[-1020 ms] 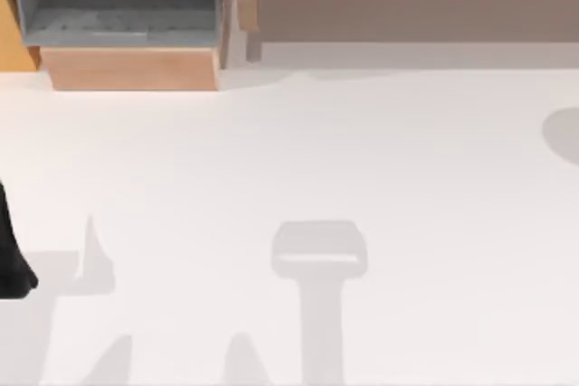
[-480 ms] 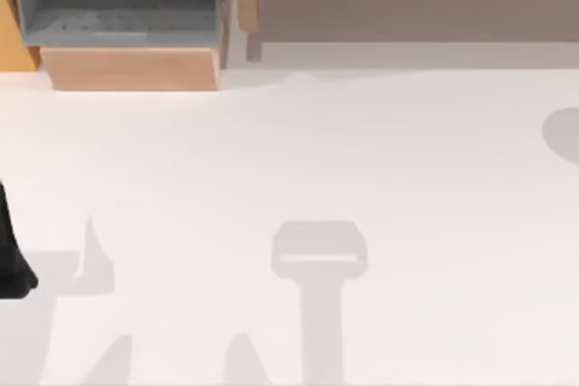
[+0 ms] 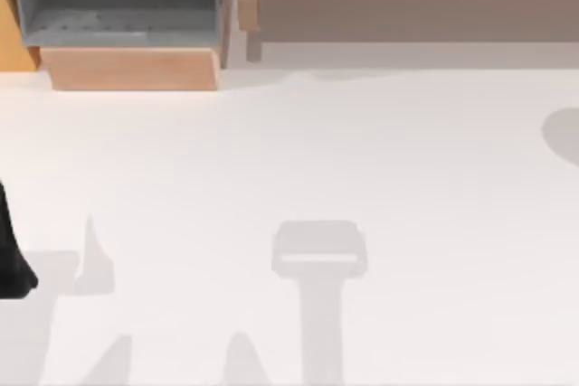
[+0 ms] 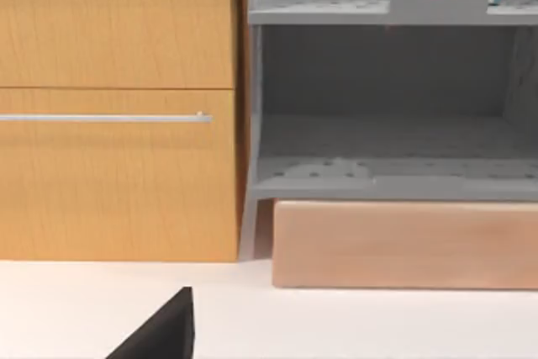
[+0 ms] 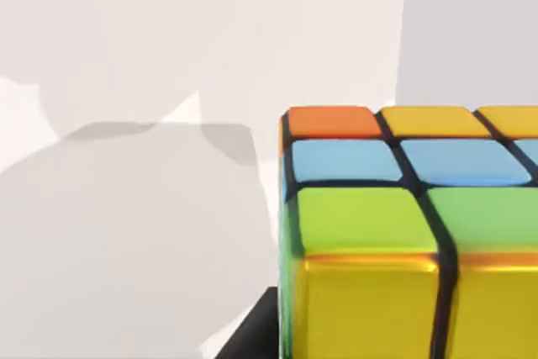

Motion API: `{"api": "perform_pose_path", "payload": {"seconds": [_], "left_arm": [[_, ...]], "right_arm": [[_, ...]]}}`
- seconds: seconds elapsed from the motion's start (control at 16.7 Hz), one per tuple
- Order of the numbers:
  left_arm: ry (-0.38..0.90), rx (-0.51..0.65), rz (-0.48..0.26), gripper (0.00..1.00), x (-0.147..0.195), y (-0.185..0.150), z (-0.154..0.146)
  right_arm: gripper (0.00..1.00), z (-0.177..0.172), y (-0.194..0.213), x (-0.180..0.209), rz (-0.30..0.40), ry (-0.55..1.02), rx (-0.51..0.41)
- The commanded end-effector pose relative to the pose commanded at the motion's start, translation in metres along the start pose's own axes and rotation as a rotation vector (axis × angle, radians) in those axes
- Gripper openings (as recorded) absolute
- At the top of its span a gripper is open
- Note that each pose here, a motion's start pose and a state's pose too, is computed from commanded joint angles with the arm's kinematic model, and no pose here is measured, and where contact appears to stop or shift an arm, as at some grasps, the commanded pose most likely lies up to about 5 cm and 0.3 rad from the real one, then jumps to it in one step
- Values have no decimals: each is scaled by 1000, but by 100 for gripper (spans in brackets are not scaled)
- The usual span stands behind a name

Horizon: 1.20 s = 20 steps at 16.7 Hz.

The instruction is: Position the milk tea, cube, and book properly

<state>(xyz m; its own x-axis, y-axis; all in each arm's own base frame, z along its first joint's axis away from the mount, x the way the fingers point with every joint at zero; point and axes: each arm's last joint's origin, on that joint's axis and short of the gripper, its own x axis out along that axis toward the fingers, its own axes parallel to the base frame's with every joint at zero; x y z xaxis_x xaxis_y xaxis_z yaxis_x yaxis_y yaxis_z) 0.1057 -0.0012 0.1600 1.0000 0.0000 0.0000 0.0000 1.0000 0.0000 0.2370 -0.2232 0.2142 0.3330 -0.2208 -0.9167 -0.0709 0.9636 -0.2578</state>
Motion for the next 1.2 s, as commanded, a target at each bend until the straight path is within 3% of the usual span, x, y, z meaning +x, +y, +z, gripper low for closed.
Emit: {"api": "perform_pose_path", "payload": {"seconds": [0.18,0.3,0.6,0.78,1.2], "left_arm": [[0,0,0,100,0,0,0],[0,0,0,100,0,0,0],[0,0,0,100,0,0,0],[0,0,0,100,0,0,0],[0,0,0,100,0,0,0]], "right_arm": [[0,62,3,-23,-114,-309,114],[0,104,13,-50,-131,-560,197],[0,173,53,-132,3,-1097,280],[0,187,70,-155,83,-1224,279],[0,188,69,-161,83,-1252,270]]}}
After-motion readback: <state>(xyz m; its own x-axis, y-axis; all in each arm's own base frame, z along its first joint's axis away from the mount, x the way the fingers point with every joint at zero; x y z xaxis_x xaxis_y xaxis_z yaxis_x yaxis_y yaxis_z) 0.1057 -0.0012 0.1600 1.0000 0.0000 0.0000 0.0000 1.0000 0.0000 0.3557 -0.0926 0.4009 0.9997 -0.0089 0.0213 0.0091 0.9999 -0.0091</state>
